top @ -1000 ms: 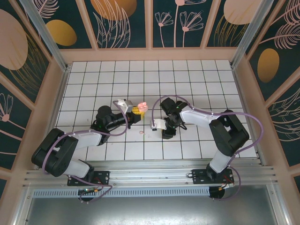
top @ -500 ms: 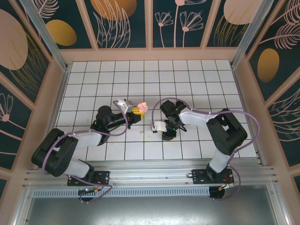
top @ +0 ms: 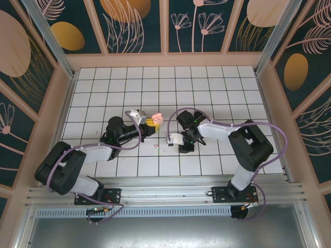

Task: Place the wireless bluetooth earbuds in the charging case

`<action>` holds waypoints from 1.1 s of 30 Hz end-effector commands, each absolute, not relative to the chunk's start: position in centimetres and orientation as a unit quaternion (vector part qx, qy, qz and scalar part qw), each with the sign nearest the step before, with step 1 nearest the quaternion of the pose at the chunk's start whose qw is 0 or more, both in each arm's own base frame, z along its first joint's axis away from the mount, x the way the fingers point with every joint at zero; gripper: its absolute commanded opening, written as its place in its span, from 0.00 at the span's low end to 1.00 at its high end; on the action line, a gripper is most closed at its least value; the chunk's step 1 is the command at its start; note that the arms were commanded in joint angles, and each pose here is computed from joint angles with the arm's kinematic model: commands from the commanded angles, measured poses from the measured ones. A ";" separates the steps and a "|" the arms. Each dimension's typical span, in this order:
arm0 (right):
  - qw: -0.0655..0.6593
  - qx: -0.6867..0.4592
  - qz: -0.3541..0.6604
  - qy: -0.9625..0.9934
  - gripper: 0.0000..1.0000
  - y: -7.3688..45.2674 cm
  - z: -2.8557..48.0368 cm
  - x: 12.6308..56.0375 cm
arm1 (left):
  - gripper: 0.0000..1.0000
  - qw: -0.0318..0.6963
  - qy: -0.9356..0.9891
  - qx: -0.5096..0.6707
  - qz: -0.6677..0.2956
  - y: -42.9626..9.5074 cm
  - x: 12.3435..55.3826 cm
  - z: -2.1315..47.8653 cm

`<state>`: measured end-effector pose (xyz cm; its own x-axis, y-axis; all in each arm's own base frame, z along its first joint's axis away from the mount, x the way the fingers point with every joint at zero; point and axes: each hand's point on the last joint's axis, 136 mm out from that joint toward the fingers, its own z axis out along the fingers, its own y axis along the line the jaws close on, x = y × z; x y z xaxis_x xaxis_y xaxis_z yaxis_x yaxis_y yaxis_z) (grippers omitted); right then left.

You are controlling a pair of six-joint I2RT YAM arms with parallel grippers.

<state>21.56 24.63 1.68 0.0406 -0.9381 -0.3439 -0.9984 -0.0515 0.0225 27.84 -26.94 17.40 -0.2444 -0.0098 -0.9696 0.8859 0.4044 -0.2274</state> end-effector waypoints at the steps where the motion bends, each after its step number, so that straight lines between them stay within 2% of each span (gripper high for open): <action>1: 0.116 -0.710 0.116 0.684 0.14 24.3 1.0 21.6 | 0.06 0.535 0.646 0.338 -0.426 -27.0 28.3 18.8; 6: 0.166 -0.691 0.128 0.691 0.13 25.1 3.2 22.3 | 0.06 0.536 0.643 0.342 -0.427 -27.1 28.4 18.9; 21: 0.437 -0.492 0.259 0.707 0.12 24.8 14.7 25.7 | 0.05 0.553 0.612 0.355 -0.441 -29.0 28.4 20.8; 33: 0.539 -0.408 0.372 0.636 0.11 22.9 21.5 26.5 | 0.05 0.558 0.590 0.369 -0.452 -31.4 28.8 21.4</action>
<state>26.93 22.38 17.76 -0.1562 -0.2573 -0.9536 -0.8960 0.4433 0.0271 28.38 -30.77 19.37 -0.1831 -0.0301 -0.9826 0.9268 0.3282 -0.1827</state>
